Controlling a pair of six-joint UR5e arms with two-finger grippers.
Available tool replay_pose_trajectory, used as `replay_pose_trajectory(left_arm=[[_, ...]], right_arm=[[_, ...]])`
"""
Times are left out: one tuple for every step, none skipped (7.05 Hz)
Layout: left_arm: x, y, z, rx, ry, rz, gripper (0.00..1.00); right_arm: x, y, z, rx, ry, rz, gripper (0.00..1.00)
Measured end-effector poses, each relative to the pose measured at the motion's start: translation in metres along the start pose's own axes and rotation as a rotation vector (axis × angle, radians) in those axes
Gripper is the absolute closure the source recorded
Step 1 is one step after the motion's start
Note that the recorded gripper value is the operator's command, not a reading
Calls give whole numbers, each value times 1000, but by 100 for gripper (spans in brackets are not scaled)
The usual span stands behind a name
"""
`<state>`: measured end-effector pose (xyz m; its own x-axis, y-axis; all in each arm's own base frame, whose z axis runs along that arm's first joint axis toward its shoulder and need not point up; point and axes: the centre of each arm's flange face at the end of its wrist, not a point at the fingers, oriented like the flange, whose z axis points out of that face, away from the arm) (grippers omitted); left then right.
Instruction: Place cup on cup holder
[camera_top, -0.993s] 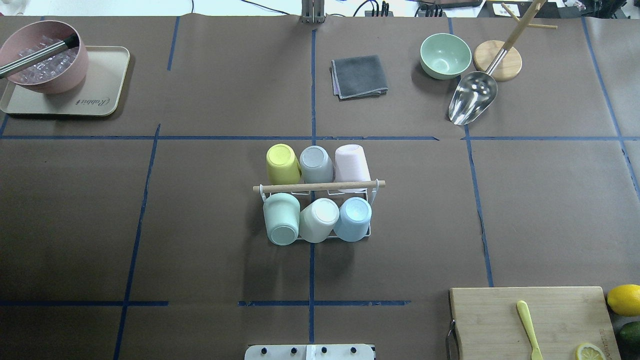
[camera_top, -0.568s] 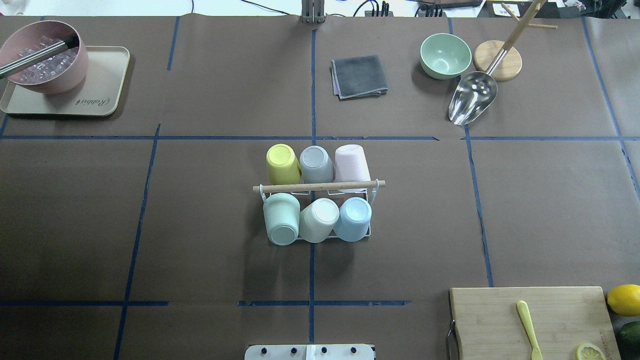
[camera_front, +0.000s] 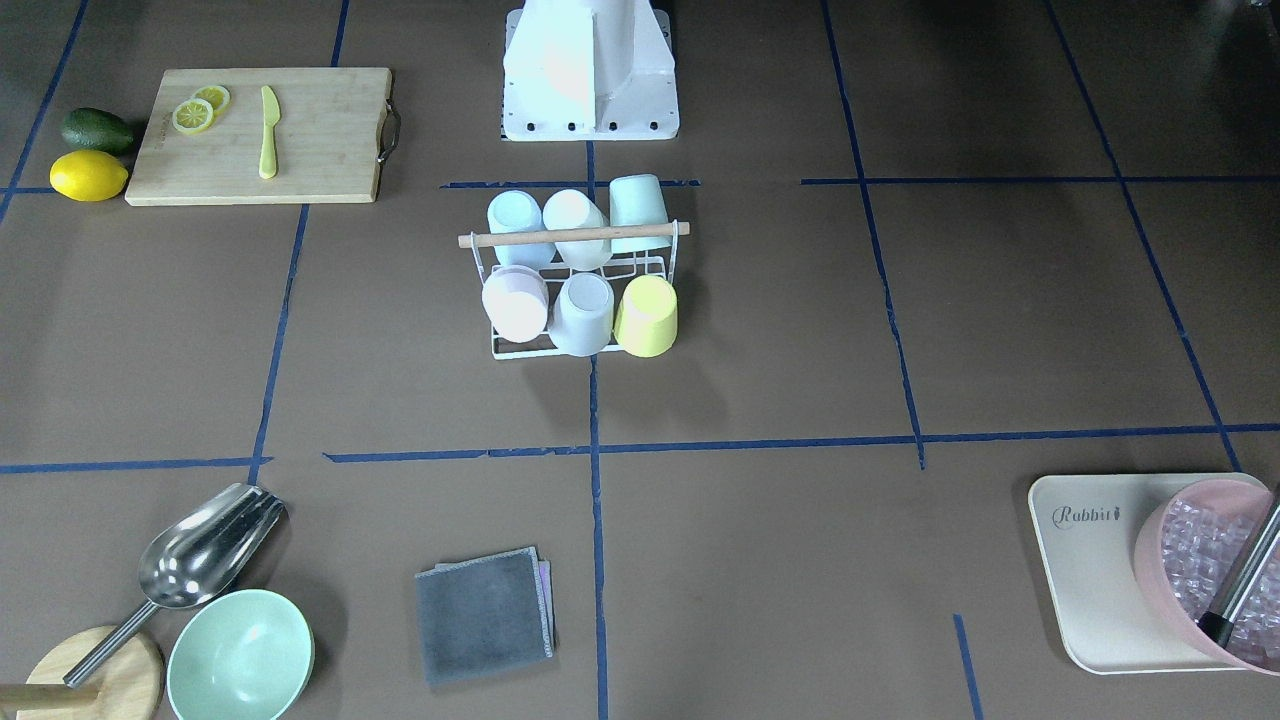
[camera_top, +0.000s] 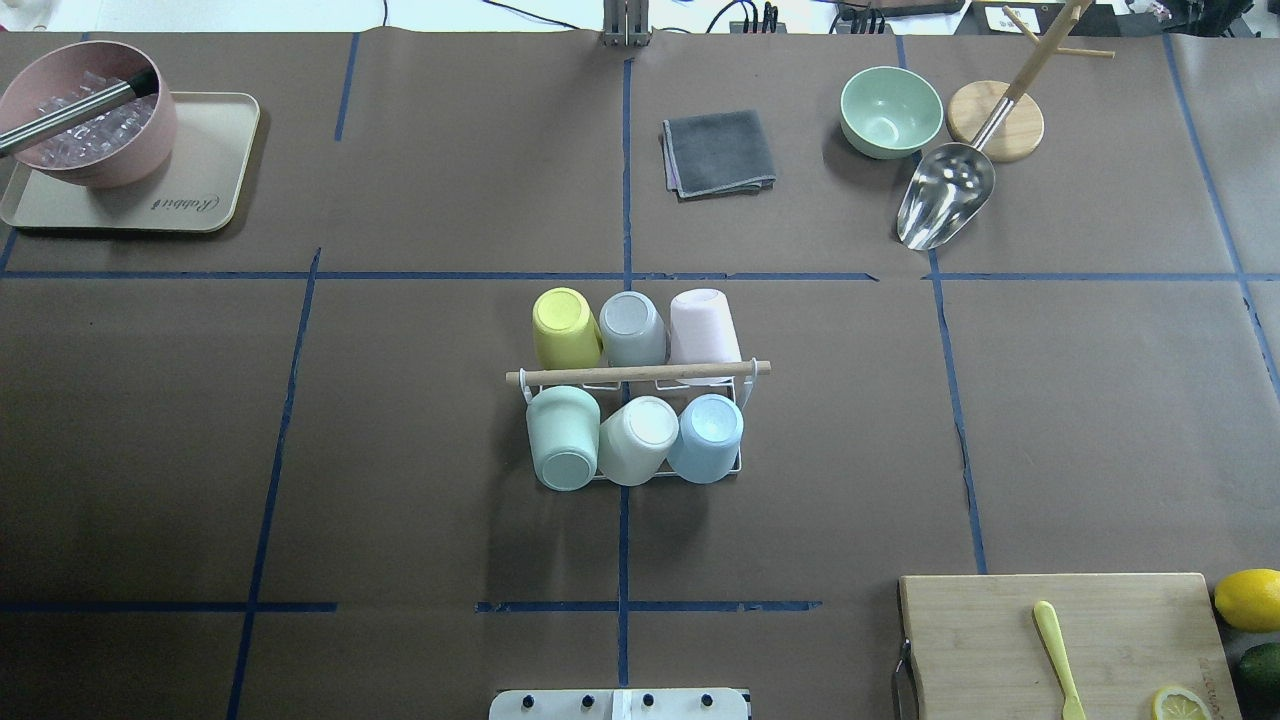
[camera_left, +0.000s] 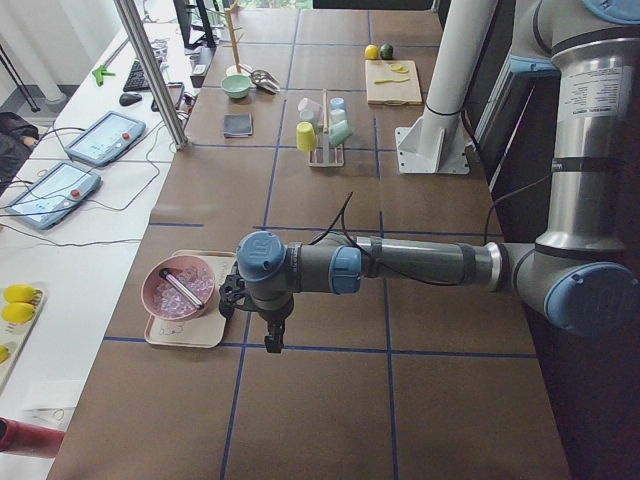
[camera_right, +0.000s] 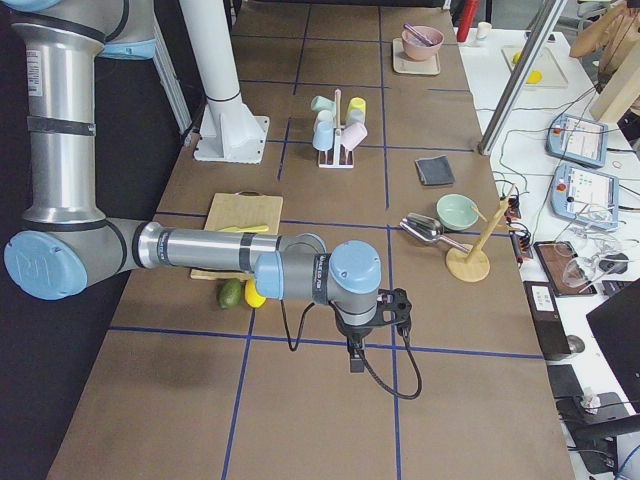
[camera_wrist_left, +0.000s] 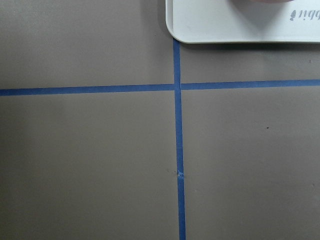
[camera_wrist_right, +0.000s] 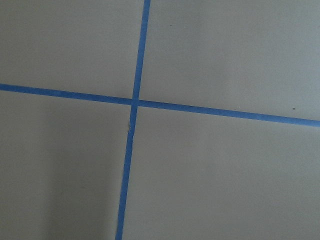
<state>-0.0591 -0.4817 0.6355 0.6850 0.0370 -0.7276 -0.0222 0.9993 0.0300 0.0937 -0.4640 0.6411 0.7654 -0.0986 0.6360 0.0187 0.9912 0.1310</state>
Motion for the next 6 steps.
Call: replay_pose_trajectory(left_arm=[[0,0,0,0,0,0,0],[0,0,0,0,0,1,0],[0,0,0,0,0,1,0],[1,0,0,1,0,1,0],[1,-1,0,1,0,1,0],[1,-1,0,1,1,1,0]], right_arm=[[-1,0,0,-2,-3,19,0],[-2,0,0,-3,-7,58,0],[-4,-1,1,-6,-12,90,0],[-8,-1,3,-13,-15,105,0],[-11,-1,4,-20,-16,109,0],[-15,-1,6,-24,-14,103,0]])
